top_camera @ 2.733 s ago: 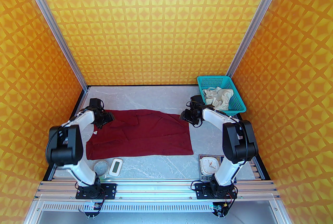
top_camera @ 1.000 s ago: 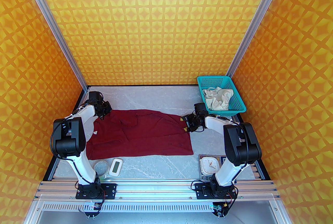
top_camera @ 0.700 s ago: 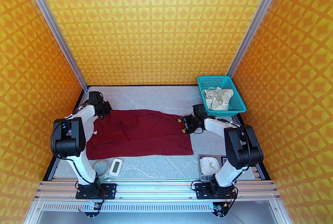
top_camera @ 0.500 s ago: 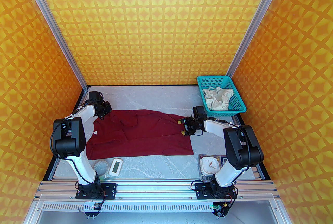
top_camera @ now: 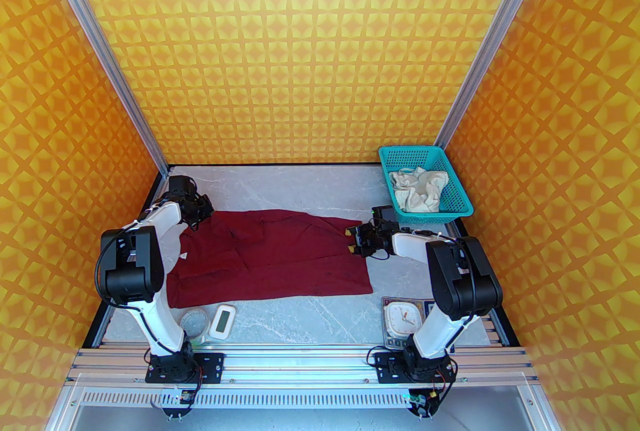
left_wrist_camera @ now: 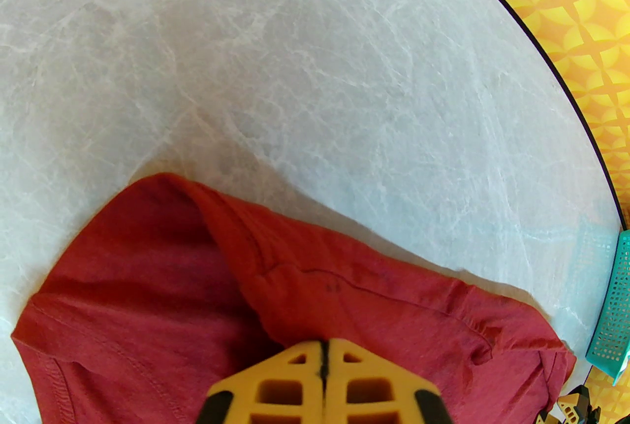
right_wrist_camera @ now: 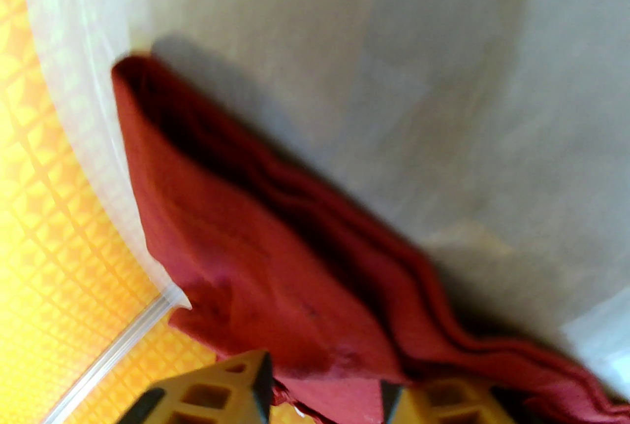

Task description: Fold and stack the mixed laundry pile

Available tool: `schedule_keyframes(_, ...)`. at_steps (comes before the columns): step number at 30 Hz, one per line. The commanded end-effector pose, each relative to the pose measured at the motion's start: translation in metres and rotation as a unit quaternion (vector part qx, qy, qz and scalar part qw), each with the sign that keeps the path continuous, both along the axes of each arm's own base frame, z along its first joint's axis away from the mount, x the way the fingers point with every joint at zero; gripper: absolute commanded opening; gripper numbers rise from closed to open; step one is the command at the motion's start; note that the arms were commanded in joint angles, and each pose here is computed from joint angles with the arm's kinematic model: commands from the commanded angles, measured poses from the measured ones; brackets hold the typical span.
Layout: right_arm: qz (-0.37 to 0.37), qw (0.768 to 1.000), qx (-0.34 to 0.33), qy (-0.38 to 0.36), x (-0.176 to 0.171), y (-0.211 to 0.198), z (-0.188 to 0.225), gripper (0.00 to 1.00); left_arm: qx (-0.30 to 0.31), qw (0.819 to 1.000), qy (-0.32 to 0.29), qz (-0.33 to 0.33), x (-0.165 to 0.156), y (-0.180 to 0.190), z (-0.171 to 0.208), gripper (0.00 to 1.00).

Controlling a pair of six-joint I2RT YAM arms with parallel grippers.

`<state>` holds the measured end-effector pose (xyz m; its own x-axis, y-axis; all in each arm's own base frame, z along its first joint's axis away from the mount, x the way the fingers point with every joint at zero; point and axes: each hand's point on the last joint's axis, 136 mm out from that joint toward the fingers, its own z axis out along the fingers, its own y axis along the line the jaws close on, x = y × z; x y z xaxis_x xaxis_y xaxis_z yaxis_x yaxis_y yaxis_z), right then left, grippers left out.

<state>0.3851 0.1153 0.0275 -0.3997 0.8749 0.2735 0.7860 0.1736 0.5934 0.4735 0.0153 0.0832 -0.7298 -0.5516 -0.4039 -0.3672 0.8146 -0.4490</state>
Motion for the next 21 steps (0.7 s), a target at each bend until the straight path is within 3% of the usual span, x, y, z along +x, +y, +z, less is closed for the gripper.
schedule_keyframes(1, -0.016, 0.999, -0.03, 0.01, 0.001, -0.013, -0.009, 0.34, -0.002, 1.0, -0.018, -0.007, -0.001, 0.003, 0.019, 0.0)
schedule_keyframes(7, -0.014, 0.998, -0.053, 0.009, 0.002, -0.02, -0.007, 0.24, -0.007, 1.0, -0.018, -0.006, -0.001, 0.006, 0.02, 0.0)
schedule_keyframes(15, 0.026, 0.993, -0.11, -0.018, 0.017, -0.028, 0.012, 0.01, -0.03, 0.999, -0.028, -0.003, 0.001, 0.008, 0.027, 0.0)
schedule_keyframes(21, 0.079, 0.981, -0.171, -0.05, 0.028, -0.035, 0.037, 0.0, -0.056, 0.998, -0.026, 0.0, 0.004, 0.015, 0.026, 0.0)
